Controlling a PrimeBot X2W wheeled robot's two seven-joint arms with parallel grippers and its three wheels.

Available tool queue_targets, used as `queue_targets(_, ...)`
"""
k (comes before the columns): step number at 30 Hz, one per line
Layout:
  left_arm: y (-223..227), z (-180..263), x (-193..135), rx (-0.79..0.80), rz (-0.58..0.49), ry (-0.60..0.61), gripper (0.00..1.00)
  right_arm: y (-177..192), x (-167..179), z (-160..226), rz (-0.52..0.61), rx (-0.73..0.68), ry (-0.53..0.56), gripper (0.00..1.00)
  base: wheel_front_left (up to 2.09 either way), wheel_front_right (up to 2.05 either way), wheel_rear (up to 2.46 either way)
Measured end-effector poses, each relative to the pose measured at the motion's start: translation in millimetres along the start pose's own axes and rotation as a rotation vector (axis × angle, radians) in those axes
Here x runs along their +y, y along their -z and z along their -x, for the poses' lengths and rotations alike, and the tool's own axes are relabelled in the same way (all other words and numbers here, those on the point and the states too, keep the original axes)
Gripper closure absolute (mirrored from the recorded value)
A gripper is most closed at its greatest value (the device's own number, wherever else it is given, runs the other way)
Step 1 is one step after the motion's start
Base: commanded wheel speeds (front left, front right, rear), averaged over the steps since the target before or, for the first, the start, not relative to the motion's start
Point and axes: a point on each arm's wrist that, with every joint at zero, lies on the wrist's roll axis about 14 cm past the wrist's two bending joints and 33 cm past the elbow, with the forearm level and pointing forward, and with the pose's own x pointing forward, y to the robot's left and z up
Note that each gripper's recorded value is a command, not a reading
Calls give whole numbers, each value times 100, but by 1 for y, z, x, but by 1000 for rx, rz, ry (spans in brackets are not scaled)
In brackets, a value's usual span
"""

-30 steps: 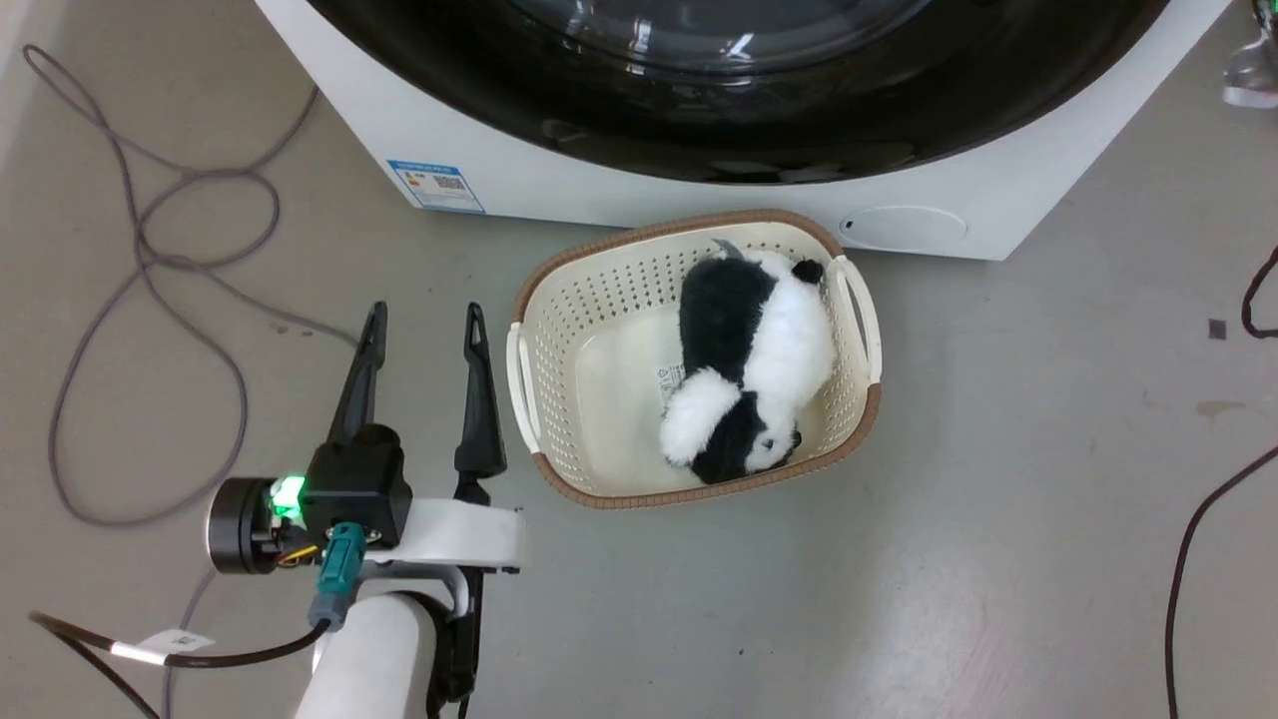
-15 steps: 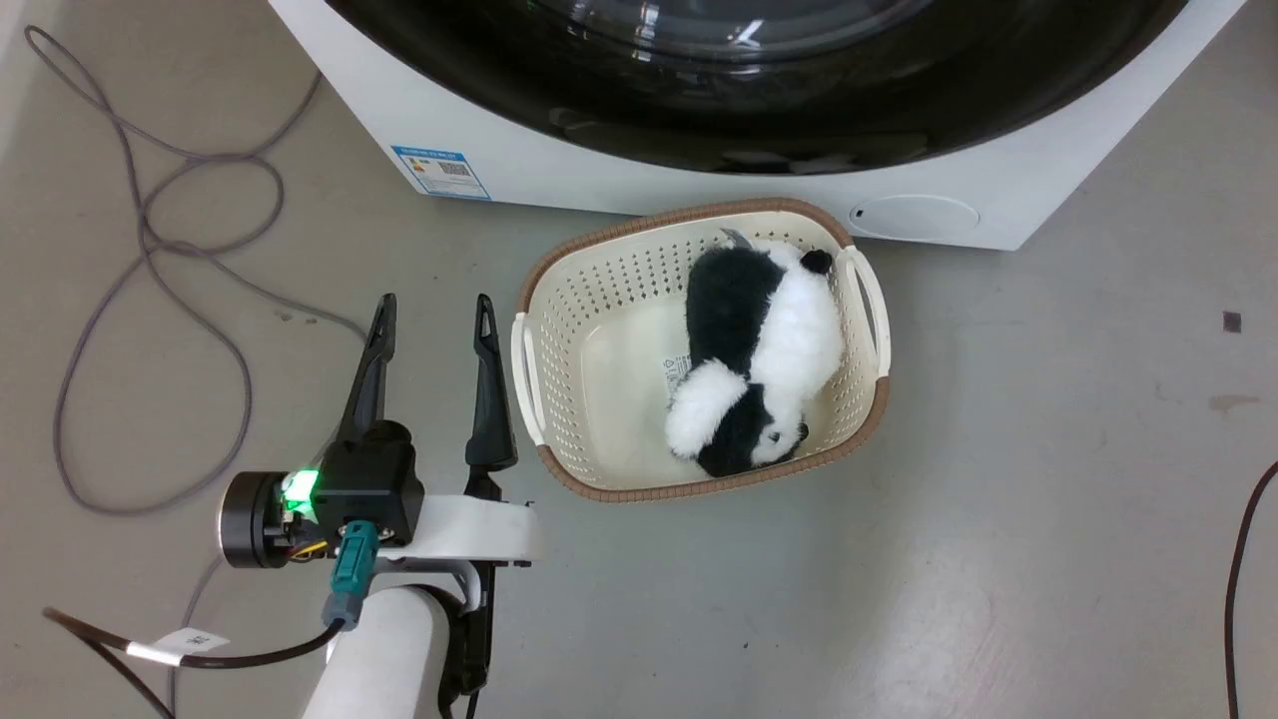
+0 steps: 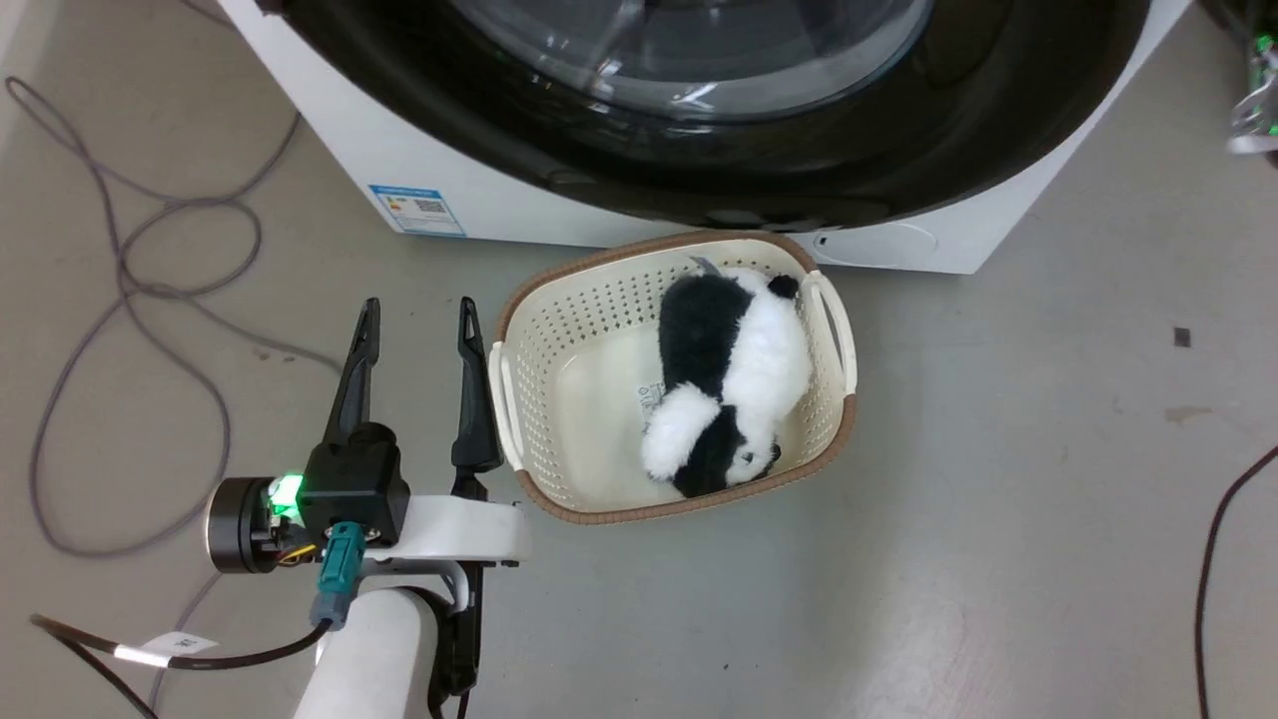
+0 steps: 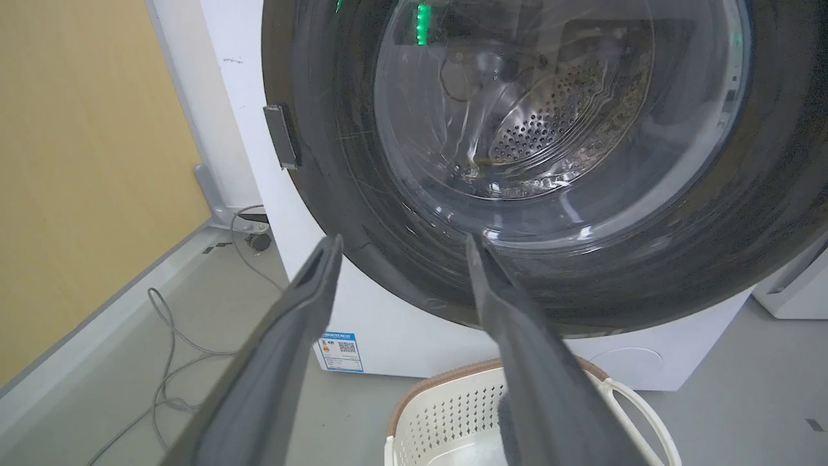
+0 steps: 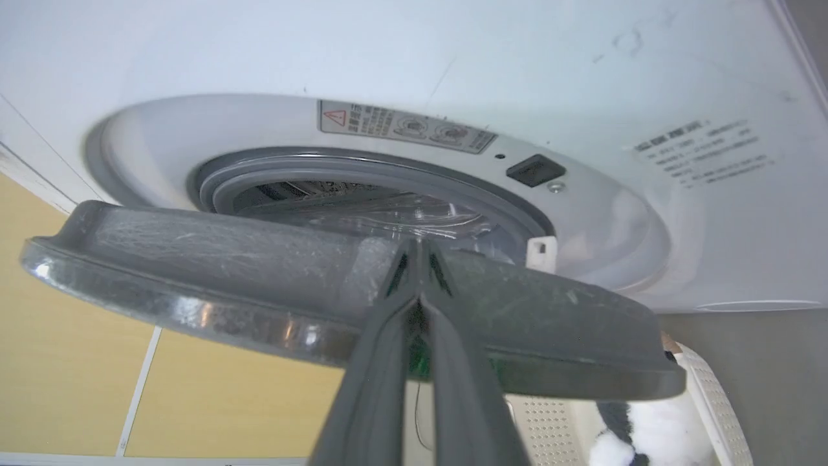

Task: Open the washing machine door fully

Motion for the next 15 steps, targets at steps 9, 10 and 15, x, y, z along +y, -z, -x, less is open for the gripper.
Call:
queue_targets(9, -3, 5, -6, -5, 4, 23, 0, 12, 4, 15, -21, -33, -28, 100, 0, 0, 0)
queue_targets(10, -7, 6, -9, -13, 8, 35, 0, 15, 6, 18, -35, -66, -31, 100, 0, 0, 0)
queue_targets(15, -13, 10, -6, -24, 6, 31, 0, 19, 10, 21, -50, -85, -38, 100, 0, 0, 0)
